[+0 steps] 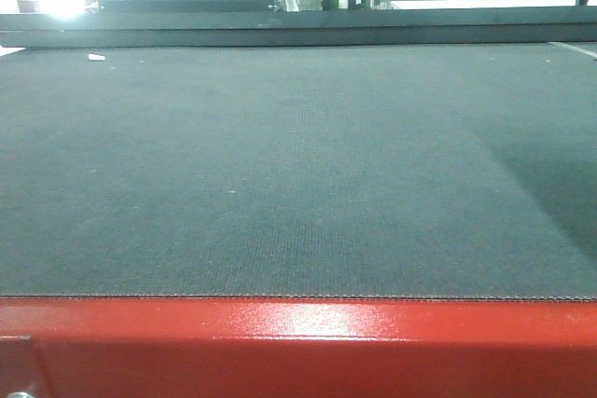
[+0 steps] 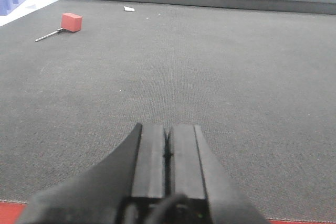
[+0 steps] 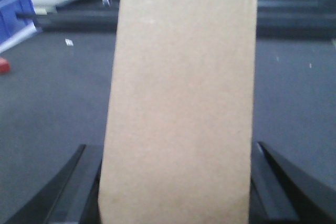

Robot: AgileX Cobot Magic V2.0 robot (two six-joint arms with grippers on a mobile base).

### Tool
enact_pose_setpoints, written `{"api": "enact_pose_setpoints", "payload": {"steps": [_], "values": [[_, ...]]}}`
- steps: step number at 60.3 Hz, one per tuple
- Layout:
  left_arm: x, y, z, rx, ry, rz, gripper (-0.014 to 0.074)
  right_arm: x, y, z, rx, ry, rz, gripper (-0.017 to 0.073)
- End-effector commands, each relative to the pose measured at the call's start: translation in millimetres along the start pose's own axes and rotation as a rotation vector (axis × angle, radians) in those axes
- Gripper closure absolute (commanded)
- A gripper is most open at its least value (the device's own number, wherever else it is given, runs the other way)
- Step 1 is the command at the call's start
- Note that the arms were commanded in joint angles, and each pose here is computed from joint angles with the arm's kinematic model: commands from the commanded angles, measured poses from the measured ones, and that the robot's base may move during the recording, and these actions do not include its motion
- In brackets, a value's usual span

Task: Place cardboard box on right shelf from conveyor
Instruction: 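Lift the tan box off the conveyor with the right gripper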

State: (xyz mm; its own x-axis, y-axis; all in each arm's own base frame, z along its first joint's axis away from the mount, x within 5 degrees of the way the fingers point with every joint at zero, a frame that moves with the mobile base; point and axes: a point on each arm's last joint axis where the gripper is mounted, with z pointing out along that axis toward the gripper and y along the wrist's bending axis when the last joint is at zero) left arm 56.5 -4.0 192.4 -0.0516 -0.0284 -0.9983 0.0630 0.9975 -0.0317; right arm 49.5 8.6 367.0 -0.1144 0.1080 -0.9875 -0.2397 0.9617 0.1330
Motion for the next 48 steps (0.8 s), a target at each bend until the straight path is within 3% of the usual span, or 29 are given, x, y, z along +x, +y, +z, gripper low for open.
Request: {"api": "enact_pose_setpoints", "payload": {"steps": [1,13,48], "values": [[-6,0.0,-1,0.005,-0.091,-0.005,0.071,-11,1.9,-15,-0.042,-0.202,-0.021,0.0499],[-6,0.0,-1,0.005,-0.091,-0.005,0.071,2,-0.2,-27,-0.06,-0.273,-0.02,0.0499],[-6,0.0,-1,0.005,-0.091,-0.005,0.071,3,-0.5,-26,-0.057,-0.262,-0.02,0.0499]]}}
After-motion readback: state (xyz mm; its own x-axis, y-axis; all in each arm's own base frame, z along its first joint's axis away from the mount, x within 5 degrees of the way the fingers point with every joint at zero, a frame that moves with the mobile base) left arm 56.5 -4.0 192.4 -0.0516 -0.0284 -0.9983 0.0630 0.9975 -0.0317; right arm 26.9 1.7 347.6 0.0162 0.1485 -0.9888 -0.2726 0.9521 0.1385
